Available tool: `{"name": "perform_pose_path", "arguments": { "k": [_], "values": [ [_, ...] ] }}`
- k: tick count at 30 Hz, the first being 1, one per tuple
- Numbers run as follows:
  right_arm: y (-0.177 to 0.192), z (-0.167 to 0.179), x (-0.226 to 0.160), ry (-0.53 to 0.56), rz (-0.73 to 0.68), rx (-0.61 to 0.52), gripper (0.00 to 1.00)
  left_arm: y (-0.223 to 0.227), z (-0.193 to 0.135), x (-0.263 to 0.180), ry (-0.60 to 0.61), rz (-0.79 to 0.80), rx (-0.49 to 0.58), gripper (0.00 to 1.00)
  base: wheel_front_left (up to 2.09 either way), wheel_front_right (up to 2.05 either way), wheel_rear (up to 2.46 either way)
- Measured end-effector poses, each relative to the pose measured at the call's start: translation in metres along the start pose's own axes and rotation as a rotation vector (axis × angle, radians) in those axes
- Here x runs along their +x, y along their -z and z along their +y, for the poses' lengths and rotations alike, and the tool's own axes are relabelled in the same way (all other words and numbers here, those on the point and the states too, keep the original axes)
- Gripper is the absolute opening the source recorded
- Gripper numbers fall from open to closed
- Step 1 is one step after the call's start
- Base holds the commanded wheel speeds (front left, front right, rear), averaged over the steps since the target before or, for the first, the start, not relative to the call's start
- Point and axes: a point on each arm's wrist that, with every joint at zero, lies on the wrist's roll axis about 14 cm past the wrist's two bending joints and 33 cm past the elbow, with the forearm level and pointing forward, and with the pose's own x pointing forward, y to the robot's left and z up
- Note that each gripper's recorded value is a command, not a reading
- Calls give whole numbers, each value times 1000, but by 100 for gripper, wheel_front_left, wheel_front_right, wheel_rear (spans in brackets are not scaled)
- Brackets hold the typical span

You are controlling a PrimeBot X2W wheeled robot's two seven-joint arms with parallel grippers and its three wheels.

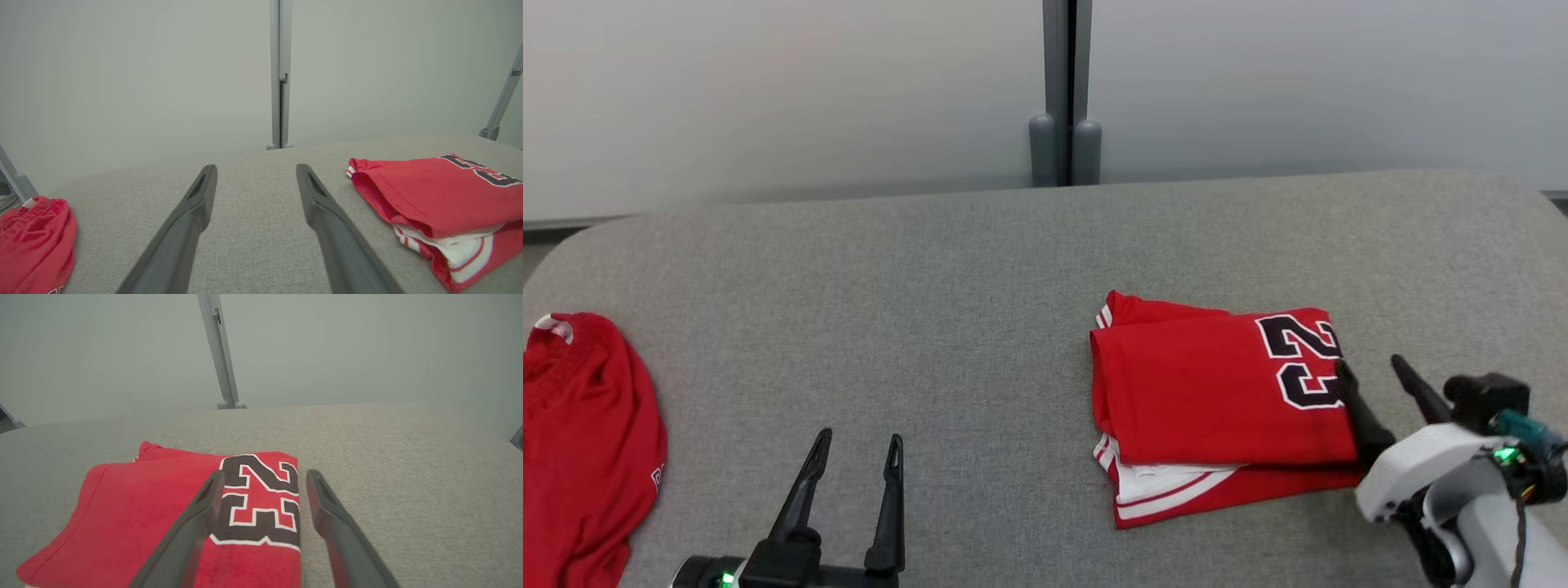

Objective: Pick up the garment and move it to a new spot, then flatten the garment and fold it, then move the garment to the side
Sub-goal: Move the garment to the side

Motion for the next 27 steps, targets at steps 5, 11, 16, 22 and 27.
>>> {"name": "perform_pose_path", "arguments": {
  "k": [5,11,16,22,27],
  "values": [
    [18,-29,13,27,173,-21,100,7,-3,10,17,20,-1,100,0,0,0],
    [41,-32,27,3,335,33,100,18,-2,21,22,51,-5,100,0,0,0],
    [71,-29,27,-12,468,67,100,25,-2,29,31,68,1,100,0,0,0],
    [75,-14,36,-74,505,63,0,29,0,38,39,73,10,100,0,0,0],
    [47,-31,55,-61,406,13,0,26,-5,47,63,56,4,100,0,0,0]
  ]
}}
